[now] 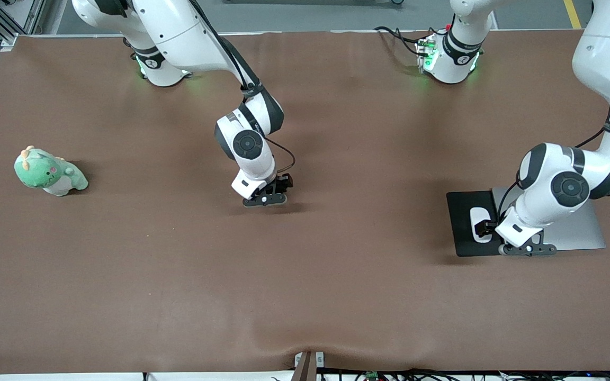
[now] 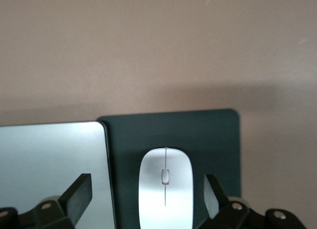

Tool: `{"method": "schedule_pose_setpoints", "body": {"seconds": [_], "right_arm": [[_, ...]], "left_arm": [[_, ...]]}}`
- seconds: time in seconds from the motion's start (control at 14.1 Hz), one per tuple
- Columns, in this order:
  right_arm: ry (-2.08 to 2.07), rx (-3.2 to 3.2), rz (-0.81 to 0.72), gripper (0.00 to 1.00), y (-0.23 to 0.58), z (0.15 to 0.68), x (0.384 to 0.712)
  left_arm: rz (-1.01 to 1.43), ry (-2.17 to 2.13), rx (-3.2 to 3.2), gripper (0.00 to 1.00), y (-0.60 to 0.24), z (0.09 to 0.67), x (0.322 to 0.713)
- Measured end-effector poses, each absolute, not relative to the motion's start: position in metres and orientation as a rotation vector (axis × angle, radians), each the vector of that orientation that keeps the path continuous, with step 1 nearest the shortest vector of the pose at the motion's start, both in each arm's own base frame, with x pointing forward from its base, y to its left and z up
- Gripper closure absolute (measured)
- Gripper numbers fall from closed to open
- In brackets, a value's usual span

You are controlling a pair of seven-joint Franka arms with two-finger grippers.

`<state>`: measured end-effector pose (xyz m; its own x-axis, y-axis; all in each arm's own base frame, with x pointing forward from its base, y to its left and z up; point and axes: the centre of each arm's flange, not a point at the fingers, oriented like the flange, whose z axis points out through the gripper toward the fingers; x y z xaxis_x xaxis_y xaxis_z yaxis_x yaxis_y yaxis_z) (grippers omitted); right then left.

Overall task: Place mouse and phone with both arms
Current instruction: 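Lower the mouse onto the pad while the right gripper grasps the phone, then carry the phone toward the plush toy while the left gripper withdraws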

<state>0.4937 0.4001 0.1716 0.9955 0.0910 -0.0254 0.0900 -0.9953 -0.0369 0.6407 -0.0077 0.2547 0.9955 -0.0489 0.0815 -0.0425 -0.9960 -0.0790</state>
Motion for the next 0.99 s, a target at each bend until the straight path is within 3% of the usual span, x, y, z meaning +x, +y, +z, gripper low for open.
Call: {"method": "schedule_pose_setpoints", "body": {"seconds": [0.57,0.71,0.99], "right_arm": [[-0.139,-3.097,0.034,0.00,0.404,0.172,0.492],[-0.134,-3.098,0.035,0.19,0.403,0.173,0.492],[-0.103,-3.108,0.053,0.19,0.397,0.179,0.502]], "left_arm": [[-0.167,0.023,-3.085,0.00,-0.048,0.347,0.633],[-0.151,0.020,-3.098,0.00,-0.068,0.370,0.625],[-0.126,-0.005,-3.100,0.00,-0.107,0.422,0.603]]}}
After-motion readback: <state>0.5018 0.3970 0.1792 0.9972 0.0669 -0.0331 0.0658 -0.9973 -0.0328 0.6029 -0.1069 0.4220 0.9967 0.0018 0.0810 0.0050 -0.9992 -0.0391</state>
